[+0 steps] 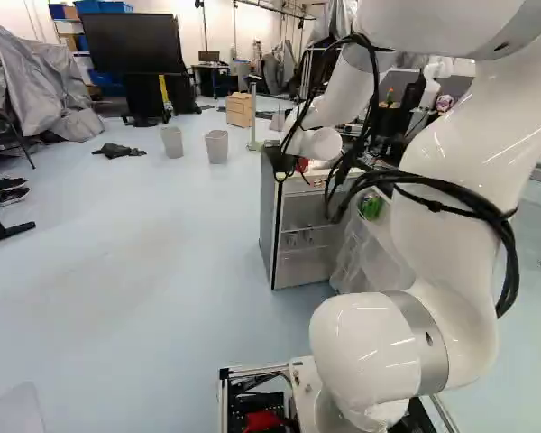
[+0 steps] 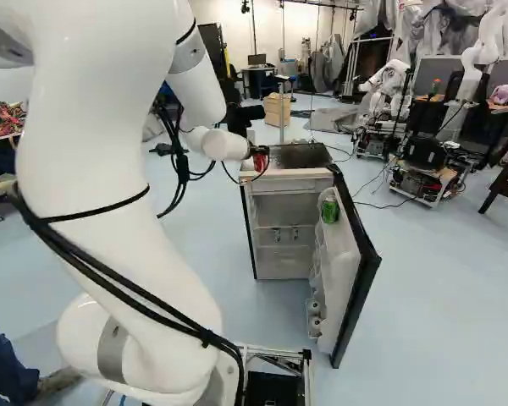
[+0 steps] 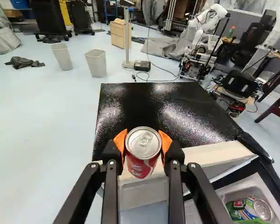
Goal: Grab a drink from the fridge
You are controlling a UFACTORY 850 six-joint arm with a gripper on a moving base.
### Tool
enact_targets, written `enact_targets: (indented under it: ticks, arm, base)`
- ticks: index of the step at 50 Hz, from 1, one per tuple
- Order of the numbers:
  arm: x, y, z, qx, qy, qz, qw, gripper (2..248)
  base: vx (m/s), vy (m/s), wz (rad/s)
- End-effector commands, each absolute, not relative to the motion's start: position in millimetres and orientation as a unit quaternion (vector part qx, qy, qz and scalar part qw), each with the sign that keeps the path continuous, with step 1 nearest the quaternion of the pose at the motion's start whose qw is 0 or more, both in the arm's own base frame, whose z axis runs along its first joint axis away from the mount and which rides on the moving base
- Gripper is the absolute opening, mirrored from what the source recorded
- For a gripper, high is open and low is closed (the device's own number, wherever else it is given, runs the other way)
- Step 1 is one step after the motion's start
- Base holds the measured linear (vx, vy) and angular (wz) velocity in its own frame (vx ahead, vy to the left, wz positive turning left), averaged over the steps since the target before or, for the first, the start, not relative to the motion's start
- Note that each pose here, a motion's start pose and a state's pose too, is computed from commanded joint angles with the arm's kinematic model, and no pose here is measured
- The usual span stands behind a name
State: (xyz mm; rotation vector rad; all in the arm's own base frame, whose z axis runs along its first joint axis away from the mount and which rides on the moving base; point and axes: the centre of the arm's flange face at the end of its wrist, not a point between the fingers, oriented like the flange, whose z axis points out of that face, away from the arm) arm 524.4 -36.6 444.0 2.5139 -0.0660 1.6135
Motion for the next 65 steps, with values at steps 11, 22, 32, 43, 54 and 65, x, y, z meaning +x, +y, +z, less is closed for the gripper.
enact_targets:
  ticks: [11, 22, 32, 43, 54, 65]
  arm:
    - [536.3, -41.0, 442.7, 0.84, -0.025, 0.537, 0.078, 98]
    - [547.4, -44.0, 440.3, 0.844, -0.027, 0.53, 0.077, 98]
    - [550.8, -44.6, 439.8, 0.844, -0.027, 0.529, 0.077, 98]
    - [551.1, -44.6, 439.8, 0.844, -0.027, 0.529, 0.077, 98]
    - [551.1, -44.6, 439.8, 0.844, -0.027, 0.529, 0.077, 98]
    - [551.2, -44.6, 439.1, 0.845, -0.027, 0.529, 0.077, 98]
  base:
    - [0.0, 0.0, 0.0]
    - [0.0, 0.0, 0.0]
    - [0.0, 0.0, 0.0]
    - [0.0, 0.0, 0.0]
    - [0.0, 0.0, 0.0]
    - [0.0, 0.0, 0.0]
